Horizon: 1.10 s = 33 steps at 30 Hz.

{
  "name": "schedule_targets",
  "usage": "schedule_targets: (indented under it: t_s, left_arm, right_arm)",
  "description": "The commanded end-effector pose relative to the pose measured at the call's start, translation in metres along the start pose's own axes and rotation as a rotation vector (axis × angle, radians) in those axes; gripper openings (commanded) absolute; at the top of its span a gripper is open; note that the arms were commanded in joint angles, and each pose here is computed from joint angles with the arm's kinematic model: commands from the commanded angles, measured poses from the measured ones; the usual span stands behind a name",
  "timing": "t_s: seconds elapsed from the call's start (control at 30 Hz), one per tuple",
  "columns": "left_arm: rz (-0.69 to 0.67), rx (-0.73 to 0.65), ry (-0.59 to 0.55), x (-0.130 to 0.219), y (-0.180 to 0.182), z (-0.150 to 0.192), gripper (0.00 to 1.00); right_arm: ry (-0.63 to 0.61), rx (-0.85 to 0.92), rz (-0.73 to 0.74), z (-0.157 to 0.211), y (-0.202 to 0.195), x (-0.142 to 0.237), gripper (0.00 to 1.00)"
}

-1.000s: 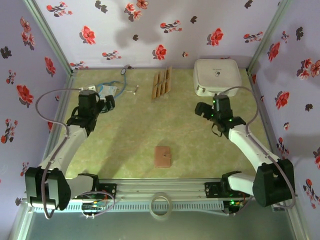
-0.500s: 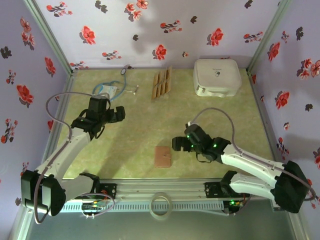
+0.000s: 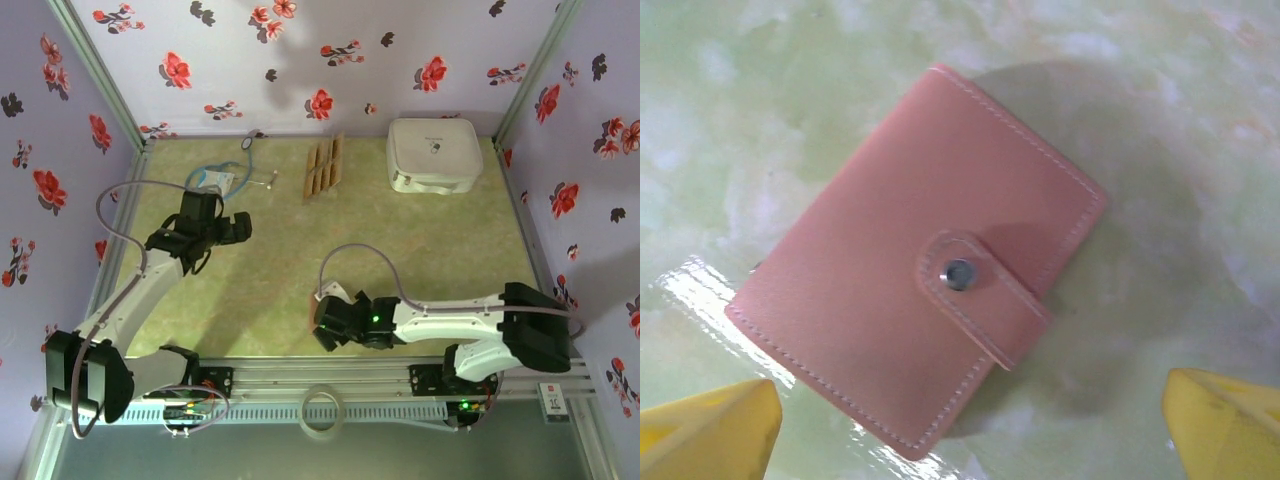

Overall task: Put the credit cards into the card holder
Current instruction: Move the card holder to the center of the table.

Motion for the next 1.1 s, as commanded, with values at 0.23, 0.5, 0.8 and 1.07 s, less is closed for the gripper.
schedule_targets:
  t_s: [0.23,0.5,0.8,1.07]
  left_arm:
    - [-0.016,-0.014,-0.022,0.003,-0.001,-0.014,1.00]
    - [-0.013,-0.008,-0.030,0.004,-0.002,-0.017,1.00]
    - [-0.006,0.003,-0.023,0.005,-0.002,-0.016,1.00]
    - [0.005,0.013,-0.016,0.005,-0.003,-0.016,1.00]
  right_arm:
    - [0.038,0.120,0.077,0.008,0.009,-0.011,0.99]
    - [0.058,0.104,0.163,0.006,-0.006,-0.026,0.99]
    - [0.038,0.006,0.177,-0.021,-0.037,-0.042,0.99]
    - [0.056,-0.027,0.181,-0.050,-0.056,-0.069,0.98]
Point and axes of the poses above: each hand's point on the last joint's axis, 136 mm out from that joint toward the fingers, its own x axis back along the fingers, its own y axis along the line the jaws close on, z = x × y, the point moved 8 cm from there along x, back along the fingers, and after that the axes turned 7 degrees about x, right-handed, at the moved point
